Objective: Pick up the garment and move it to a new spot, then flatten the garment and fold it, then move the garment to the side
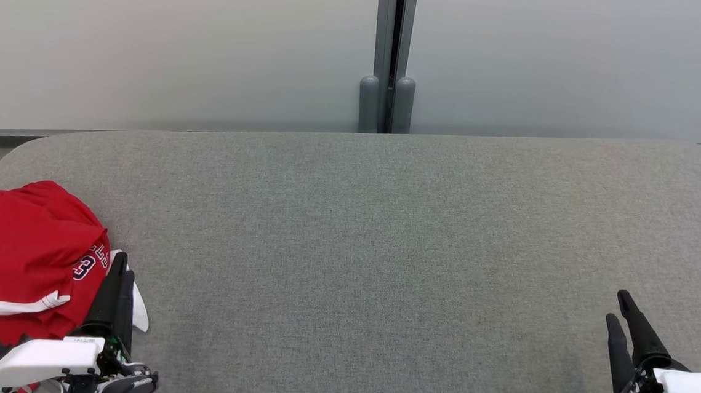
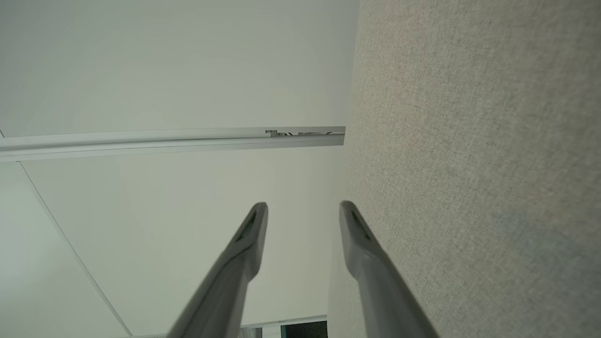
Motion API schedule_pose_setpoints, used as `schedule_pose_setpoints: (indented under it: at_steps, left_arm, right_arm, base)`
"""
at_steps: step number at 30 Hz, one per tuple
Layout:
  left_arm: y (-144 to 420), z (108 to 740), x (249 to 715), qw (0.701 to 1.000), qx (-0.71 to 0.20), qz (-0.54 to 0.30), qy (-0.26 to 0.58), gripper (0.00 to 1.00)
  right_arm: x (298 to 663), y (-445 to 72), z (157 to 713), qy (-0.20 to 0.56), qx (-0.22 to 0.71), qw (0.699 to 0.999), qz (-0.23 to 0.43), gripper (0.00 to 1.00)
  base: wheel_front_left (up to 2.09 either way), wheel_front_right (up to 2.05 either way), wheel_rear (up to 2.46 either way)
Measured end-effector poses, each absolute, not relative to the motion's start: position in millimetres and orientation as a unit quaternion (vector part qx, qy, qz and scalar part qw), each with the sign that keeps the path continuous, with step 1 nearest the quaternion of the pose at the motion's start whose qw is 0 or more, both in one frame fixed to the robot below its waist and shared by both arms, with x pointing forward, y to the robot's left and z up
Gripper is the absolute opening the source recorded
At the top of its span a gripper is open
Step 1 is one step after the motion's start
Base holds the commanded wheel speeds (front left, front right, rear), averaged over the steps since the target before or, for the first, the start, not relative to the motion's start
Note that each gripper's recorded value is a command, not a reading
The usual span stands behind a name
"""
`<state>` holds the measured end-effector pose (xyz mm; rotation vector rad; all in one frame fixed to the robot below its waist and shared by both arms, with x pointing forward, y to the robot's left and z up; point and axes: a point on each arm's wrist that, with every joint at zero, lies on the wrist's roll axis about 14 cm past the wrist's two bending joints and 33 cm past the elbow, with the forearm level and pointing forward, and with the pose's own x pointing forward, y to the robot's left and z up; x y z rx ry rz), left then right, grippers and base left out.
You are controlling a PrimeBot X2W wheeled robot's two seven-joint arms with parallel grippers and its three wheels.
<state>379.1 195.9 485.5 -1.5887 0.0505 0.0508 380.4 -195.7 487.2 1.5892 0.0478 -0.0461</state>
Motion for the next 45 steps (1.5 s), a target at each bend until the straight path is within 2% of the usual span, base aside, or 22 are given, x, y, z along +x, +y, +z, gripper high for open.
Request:
schedule_pose_setpoints:
  at_steps: [7,16,33,45]
  left_arm:
    - [191,483,377,0.706,-0.708,0.027,0.024,1.0]
    - [188,484,377,0.737,-0.675,0.028,0.022,1.0]
    - [174,478,369,0.857,-0.513,0.016,0.047,1.0]
    - [172,471,361,0.918,-0.393,0.018,0.059,1.0]
  right_arm:
    - [379,-191,485,0.023,0.701,0.712,-0.025,1.0]
    - [381,-186,490,0.021,0.64,0.768,-0.017,1.0]
    - [381,-176,503,0.014,0.462,0.887,0.011,1.0]
    - [380,-170,507,0.006,0.359,0.933,0.029,1.0]
  base:
    - [0.0,0.0,0.0]
    - [0.0,0.0,0.0]
    - [0.0,0.0,0.0]
    - [0.0,0.0,0.0]
